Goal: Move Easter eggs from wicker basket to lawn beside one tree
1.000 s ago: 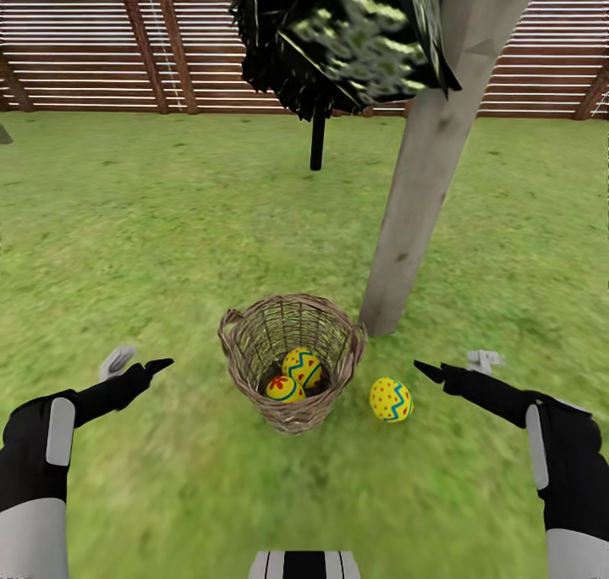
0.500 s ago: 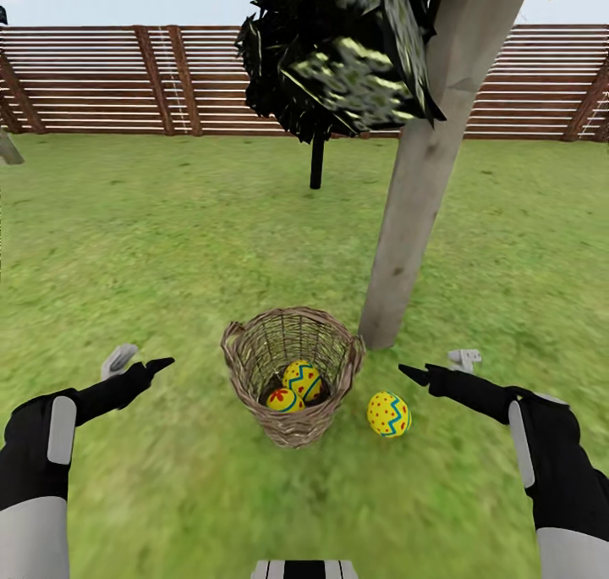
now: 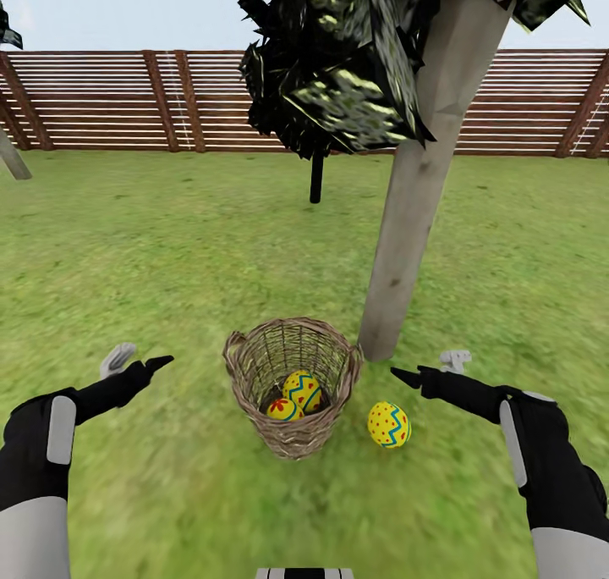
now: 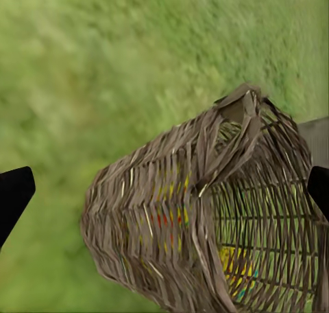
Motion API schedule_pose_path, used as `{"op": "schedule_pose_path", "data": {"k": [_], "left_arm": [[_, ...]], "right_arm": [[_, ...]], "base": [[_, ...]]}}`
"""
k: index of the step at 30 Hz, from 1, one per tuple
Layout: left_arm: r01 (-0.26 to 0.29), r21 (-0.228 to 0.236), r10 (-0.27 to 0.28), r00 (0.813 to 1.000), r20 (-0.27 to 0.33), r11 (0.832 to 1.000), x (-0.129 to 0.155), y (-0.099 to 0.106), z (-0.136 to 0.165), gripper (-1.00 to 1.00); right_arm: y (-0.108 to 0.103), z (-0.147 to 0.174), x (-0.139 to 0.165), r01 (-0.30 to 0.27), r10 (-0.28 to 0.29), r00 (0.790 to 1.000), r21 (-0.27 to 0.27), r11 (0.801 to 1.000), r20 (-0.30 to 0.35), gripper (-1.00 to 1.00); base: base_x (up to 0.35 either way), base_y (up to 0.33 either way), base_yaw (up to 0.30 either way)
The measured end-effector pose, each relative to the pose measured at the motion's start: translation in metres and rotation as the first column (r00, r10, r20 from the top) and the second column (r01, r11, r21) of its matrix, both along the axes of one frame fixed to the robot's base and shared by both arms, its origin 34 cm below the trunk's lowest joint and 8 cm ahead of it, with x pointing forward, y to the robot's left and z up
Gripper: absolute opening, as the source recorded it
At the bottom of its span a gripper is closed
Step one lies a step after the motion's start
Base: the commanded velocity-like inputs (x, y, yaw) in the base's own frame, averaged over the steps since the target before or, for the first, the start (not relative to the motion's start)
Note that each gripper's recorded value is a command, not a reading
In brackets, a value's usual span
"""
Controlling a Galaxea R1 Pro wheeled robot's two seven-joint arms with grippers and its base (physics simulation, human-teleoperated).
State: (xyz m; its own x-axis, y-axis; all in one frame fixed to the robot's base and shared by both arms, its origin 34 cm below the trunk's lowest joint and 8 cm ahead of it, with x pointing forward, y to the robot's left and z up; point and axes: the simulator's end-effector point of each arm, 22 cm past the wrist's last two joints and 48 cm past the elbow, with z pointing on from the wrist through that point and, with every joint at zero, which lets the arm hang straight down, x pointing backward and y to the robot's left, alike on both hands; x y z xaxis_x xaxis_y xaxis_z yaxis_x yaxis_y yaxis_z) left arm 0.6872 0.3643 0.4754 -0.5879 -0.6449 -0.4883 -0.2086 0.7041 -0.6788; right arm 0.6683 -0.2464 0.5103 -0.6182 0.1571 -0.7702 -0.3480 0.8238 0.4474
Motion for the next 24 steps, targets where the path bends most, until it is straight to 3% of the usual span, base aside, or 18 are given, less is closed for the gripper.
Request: {"op": "schedule_pose_path", "data": {"k": [6, 24], "left_arm": [[0.000, -0.006, 0.000, 1.000, -0.004, 1.000, -0.0008, -0.0007, -0.0019, 1.00], [0.002, -0.009, -0.002, 1.000, -0.007, 1.000, -0.0011, -0.0019, -0.0032, 1.00]], "right_arm": [[0.0010, -0.0012, -0.0002, -0.002, 0.002, 1.000, -0.001, 1.000, -0.002, 1.00], [0.0064, -0.0045, 0.0006, 0.002, -0.002, 1.000, -0.005, 1.000, -0.009, 1.00]], "base": [[0.031, 0.107, 0.000], [0.009, 0.311, 0.000]]}}
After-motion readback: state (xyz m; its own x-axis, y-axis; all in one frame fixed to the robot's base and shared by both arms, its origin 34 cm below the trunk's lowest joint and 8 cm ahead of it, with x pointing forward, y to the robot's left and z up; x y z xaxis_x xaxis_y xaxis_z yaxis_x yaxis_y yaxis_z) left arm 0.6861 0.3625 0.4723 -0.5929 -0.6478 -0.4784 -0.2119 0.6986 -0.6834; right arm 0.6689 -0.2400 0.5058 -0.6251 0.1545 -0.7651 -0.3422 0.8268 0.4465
